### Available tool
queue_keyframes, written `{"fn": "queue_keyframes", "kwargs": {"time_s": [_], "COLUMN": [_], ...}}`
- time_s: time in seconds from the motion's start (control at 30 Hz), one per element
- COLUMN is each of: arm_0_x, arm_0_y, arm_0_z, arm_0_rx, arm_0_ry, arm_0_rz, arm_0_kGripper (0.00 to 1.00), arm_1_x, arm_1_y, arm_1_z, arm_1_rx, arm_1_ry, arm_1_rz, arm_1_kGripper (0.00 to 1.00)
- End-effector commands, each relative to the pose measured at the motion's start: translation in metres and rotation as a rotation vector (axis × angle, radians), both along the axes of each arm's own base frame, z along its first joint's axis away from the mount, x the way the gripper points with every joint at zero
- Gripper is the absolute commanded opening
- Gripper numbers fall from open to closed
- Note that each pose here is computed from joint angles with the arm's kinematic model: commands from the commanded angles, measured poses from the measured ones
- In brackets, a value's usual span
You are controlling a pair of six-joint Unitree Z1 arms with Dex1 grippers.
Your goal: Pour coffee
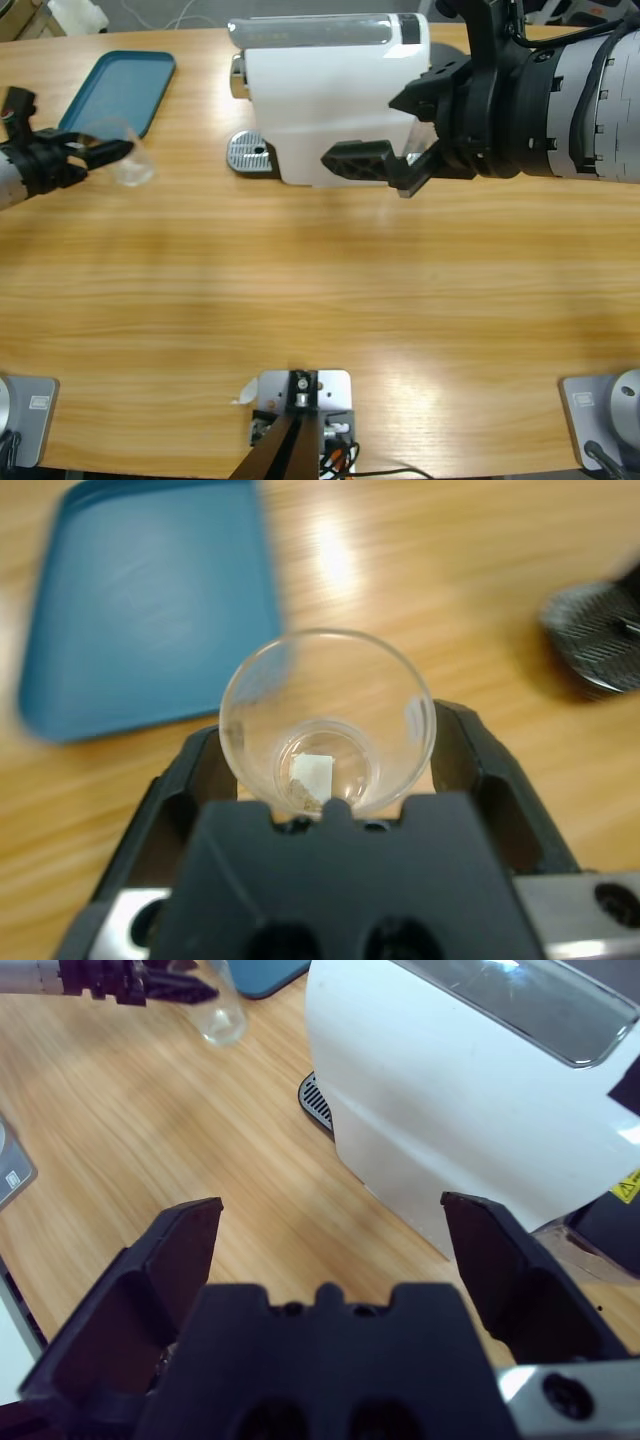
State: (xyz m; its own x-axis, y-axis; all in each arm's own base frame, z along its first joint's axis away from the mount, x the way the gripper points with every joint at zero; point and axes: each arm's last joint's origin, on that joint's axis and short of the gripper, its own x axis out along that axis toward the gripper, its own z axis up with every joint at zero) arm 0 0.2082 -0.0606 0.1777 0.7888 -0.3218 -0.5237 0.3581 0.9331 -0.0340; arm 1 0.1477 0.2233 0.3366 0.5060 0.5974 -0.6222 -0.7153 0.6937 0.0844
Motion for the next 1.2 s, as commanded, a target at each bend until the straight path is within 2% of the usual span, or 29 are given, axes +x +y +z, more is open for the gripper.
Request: {"fn": "queue_keyframes", "kwargs": {"time_s": [0.03,0.2,0.37,0.77,1.2], "arm_0_x": [0.019,0.030,0.050,0.075,0.090], "arm_0_y": [-0.024,-0.033,-0.042,-0.068,-0.083], "arm_0_z": [0.030,0.039,0.027,0.003,0.001], "arm_0_rx": [-0.030,-0.108,-0.123,-0.077,-0.063], "arm_0_ry": [-0.056,-0.081,-0.069,-0.042,-0.057], "arm_0_rz": [-0.311,-0.464,-0.598,-0.692,-0.704], "arm_0_kGripper": [0.269,0.267,0.269,0.269,0.269], "arm_1_x": [-0.003,-0.004,-0.006,-0.006,-0.011], "arm_1_y": [-0.001,-0.002,-0.005,-0.006,-0.017], "arm_1_z": [-0.018,-0.022,-0.023,-0.022,-0.014], "arm_1_rx": [-0.040,-0.045,-0.049,-0.071,-0.069], "arm_1_ry": [0.029,0.036,0.041,0.051,0.028], "arm_1_rz": [-0.008,-0.009,-0.005,-0.003,-0.018], "arm_1_kGripper": [1.000,1.000,1.000,1.000,1.000]}}
